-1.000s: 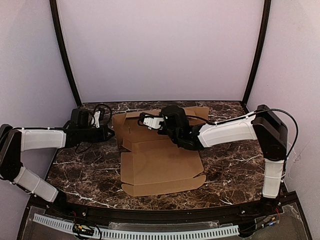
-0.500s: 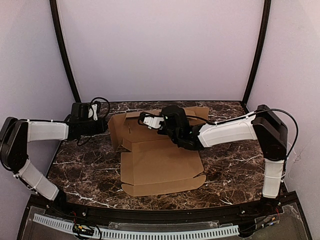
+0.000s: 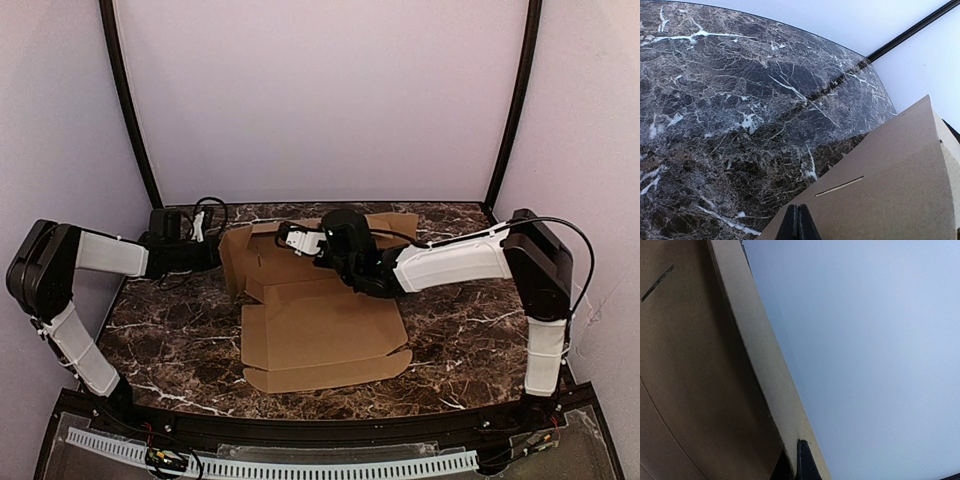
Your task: Fold the paper box
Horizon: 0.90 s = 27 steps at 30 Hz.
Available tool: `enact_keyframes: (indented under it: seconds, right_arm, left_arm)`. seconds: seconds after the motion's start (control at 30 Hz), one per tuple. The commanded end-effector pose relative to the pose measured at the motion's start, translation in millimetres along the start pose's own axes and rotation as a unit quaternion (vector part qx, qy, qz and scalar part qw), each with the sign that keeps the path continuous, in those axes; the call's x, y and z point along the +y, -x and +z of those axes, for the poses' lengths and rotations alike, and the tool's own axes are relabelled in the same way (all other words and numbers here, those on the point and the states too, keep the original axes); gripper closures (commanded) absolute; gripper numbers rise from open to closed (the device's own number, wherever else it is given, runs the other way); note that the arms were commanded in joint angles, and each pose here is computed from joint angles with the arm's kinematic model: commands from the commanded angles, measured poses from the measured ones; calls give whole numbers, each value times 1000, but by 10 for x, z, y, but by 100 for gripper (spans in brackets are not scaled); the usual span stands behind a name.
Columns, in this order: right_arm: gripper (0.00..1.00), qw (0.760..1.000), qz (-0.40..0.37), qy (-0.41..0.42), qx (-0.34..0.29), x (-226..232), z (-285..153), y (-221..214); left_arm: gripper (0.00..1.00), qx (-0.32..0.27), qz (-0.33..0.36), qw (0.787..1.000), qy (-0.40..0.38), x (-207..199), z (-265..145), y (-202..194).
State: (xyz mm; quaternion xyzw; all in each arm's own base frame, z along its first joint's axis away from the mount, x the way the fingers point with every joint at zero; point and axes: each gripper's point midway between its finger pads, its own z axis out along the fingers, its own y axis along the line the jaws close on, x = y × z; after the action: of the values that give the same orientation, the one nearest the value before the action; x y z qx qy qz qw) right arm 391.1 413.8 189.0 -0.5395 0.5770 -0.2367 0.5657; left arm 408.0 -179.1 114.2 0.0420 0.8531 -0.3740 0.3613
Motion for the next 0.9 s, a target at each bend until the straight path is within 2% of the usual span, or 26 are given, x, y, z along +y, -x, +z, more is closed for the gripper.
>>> enact_keyframes:
  seconds: [0.0,0.4,0.6,0.87]
  right_arm:
    - [100,993,-39,89,64,675,157,-436]
    - [100,993,-32,82,77,586,332,-467]
    - [100,993,-26,82,77,637,252,-503]
    - [100,997,-39,39,61,588,87,-464]
  left_arm:
    - [99,-1,-9,999,-52,-189,-12,23]
    - [99,17,-40,998,-55,-180,35,-14]
    - [99,28,-40,997,-54,-209,55,-162]
    - [99,47,-34,997,-48,-328,75,-406]
